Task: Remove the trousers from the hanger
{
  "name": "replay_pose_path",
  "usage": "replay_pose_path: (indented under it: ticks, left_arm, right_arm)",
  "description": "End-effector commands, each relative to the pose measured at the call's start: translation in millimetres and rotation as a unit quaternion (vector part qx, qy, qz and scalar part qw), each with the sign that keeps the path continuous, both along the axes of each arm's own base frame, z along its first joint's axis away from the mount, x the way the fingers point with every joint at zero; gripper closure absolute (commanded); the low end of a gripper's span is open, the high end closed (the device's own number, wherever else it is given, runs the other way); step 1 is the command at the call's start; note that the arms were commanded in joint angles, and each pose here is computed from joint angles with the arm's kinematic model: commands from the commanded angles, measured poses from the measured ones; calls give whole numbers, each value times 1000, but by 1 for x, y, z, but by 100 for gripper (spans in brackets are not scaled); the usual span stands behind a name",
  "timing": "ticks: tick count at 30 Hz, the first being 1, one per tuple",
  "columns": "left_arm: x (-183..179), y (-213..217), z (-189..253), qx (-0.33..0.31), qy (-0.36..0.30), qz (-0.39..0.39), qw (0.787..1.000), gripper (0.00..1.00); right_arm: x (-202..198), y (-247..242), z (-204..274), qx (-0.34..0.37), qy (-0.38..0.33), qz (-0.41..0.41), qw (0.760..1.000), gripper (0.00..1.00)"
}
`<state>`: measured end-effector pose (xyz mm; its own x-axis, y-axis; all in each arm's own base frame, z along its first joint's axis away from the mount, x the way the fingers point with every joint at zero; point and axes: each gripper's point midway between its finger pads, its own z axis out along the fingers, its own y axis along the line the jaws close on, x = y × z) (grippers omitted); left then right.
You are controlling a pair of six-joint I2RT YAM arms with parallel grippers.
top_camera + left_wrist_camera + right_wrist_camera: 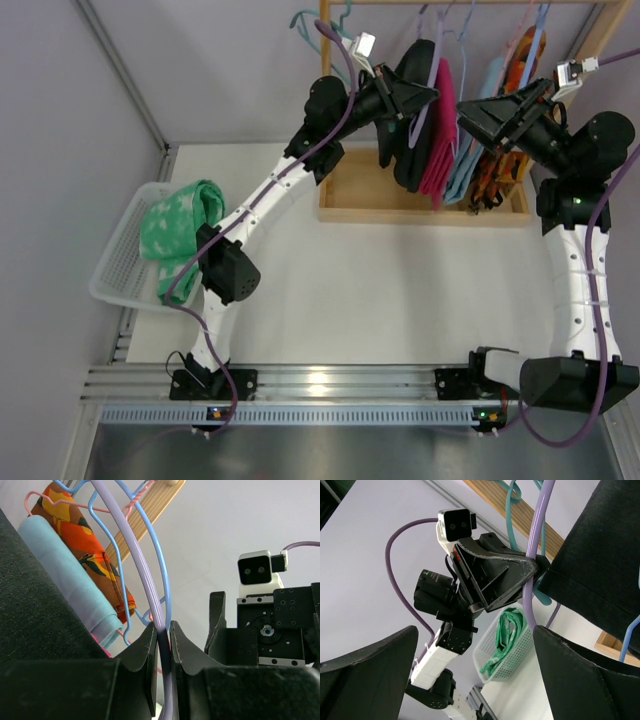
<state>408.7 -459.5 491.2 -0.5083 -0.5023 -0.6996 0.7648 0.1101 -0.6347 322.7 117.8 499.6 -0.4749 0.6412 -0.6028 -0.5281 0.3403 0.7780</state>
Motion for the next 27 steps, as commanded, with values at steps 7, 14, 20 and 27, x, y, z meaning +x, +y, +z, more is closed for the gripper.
replay_pose_path:
  ticks: [7,14,20,27]
  left_arm:
    - [-91,101,202,-225,-222,40,948,100]
    - [-106,106,209,-226,-228,25,947,100]
    - [-103,97,185,-199,-189,4,962,100]
    - [-113,100,174,-184,-168,-2,969,100]
  right_arm:
    - [-6,-2,13,-4,-42,1,999,1]
    - [-6,-3,18,0,-50,-2,999,1]
    - [0,-4,28,16,-62,-4,998,1]
    - [10,-1,32,22,-63,7,998,2]
